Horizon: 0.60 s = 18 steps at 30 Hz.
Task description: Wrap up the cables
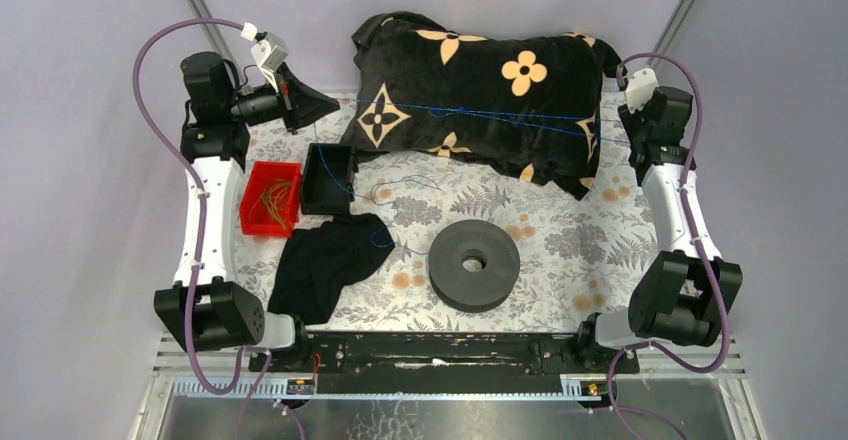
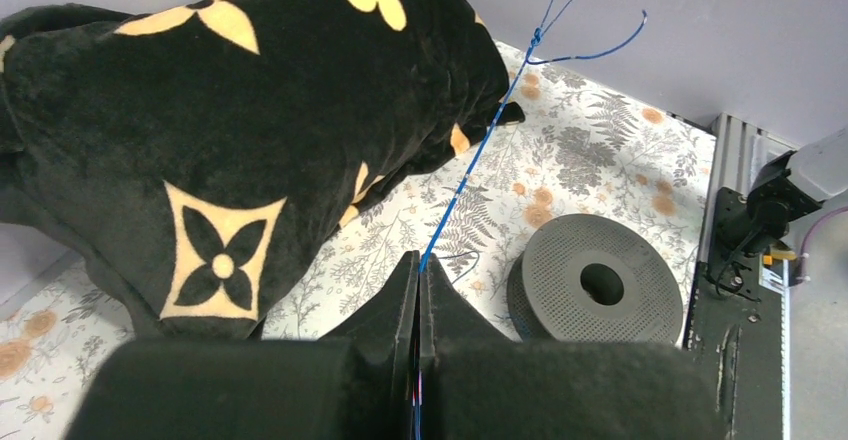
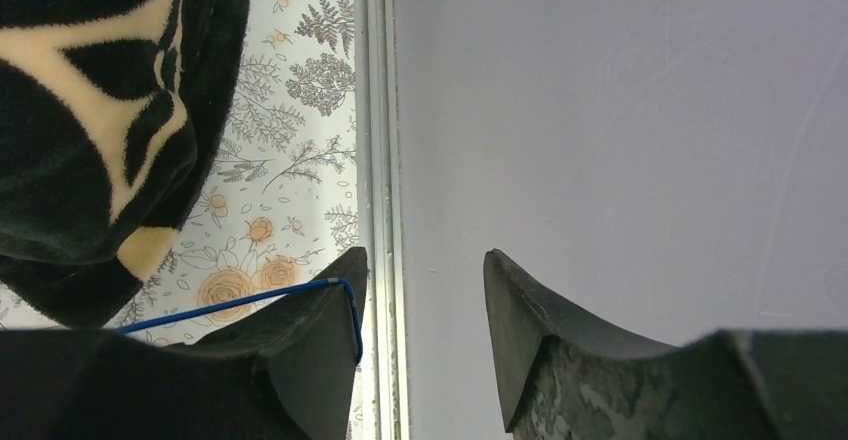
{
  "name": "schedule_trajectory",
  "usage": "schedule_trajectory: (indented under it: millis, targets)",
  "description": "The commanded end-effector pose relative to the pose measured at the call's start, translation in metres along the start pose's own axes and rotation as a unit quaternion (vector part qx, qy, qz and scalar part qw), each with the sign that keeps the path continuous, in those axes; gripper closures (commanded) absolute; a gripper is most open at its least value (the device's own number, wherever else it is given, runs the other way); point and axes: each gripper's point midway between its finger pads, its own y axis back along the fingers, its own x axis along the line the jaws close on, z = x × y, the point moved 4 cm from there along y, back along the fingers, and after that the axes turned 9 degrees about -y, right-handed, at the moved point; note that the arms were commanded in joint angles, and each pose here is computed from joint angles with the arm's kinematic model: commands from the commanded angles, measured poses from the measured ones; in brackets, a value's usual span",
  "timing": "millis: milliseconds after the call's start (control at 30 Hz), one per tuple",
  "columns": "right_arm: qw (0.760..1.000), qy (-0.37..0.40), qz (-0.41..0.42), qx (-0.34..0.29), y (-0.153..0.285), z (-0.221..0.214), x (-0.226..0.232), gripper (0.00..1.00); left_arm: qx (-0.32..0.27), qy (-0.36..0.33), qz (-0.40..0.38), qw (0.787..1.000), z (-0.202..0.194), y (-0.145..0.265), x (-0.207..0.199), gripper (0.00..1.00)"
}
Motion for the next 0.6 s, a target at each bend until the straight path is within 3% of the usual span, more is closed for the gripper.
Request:
schedule_trajectory:
  millis: [0, 133, 300, 400, 467, 567]
  targets:
    - [0.995, 0.025, -0.093, 0.04, 0.006, -0.022, -0.053, 0.46, 0.009, -0.062, 0.085, 0.994, 0.015, 0.018, 0.026, 1.0]
    - [0.998, 0.03, -0.031, 0.043, 0.004, -0.026, -0.036, 0.35, 0.011, -0.06, 0.085, 0.995, 0.011, 0.017, 0.025, 1.0]
    - [0.991, 0.08, -0.083, 0.065, -0.005, -0.034, -0.051, 0.31, 0.027, -0.075, 0.102, 0.992, 0.011, 0.019, 0.032, 1.0]
    - [0.991, 0.087, -0.074, 0.071, -0.004, -0.037, -0.048, 0.29, 0.03, -0.076, 0.103, 0.991, 0.009, 0.018, 0.033, 1.0]
    - [0.995, 0.067, -0.01, 0.073, 0.002, -0.038, -0.032, 0.26, 0.035, -0.073, 0.101, 0.992, 0.005, 0.012, 0.03, 1.0]
    - [0.983, 0.026, 0.169, 0.064, 0.023, -0.035, 0.017, 0.19, 0.046, -0.075, 0.084, 0.993, -0.007, -0.013, 0.015, 1.0]
